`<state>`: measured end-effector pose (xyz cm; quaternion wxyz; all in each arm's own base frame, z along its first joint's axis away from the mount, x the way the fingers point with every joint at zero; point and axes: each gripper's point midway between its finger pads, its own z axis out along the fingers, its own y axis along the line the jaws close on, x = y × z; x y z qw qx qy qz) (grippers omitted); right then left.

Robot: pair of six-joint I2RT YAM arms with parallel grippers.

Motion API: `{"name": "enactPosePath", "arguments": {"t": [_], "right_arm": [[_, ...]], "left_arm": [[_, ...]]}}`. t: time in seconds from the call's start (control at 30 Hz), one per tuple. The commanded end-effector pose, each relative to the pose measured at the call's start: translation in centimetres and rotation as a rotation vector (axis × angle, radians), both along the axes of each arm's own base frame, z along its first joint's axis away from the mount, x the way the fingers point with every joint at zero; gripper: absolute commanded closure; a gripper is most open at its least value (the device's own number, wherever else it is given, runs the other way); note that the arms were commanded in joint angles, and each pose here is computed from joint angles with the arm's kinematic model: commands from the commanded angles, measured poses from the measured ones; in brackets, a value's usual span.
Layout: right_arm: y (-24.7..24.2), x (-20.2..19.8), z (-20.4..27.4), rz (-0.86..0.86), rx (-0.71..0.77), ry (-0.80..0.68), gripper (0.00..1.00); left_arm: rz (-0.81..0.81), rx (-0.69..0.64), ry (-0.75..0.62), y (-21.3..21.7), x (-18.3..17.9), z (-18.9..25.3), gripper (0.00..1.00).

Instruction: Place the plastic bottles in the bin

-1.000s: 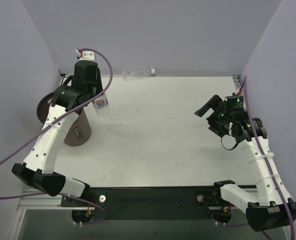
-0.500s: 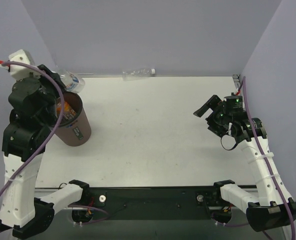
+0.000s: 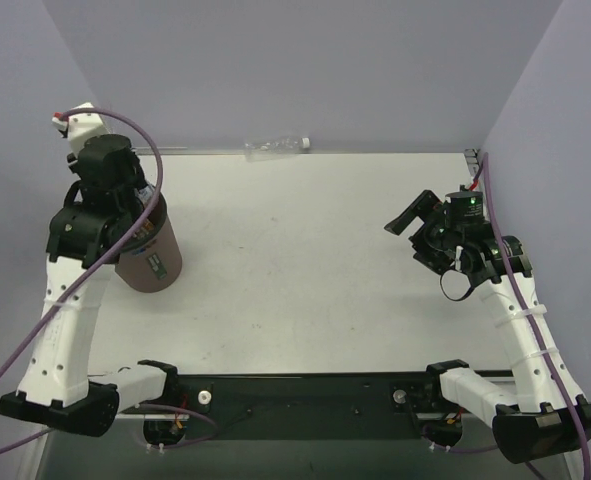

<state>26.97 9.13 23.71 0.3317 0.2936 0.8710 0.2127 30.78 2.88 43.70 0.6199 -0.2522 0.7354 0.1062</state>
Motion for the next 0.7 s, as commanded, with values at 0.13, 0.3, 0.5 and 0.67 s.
{"name": "enactPosePath", "arguments": {"t": [0.13, 0.3, 0.5, 0.67], "right_arm": [[0.2, 0.2, 1.1, 0.017, -0.005, -0.035, 0.03], [0.3, 0.3, 0.7, 0.017, -0.006, -0.023, 0.03], [0.2, 0.3, 0.6, 0.017, -0.009, -0.024, 0.03], [0.2, 0.1, 0.4, 0.017, -0.010, -0.019, 0.03]], "left_arm": [[0.016, -0.052, 0.310, 0.3, 1.1, -11.7, 0.81], [-0.019, -0.100, 0.393, 0.0, 1.4, -15.8, 0.81], [0.005, -0.176, 0.535, 1.0, 1.5, -22.9, 0.81], [0.004, -0.196, 0.516, 1.5, 2.1, -24.0, 0.75]]}}
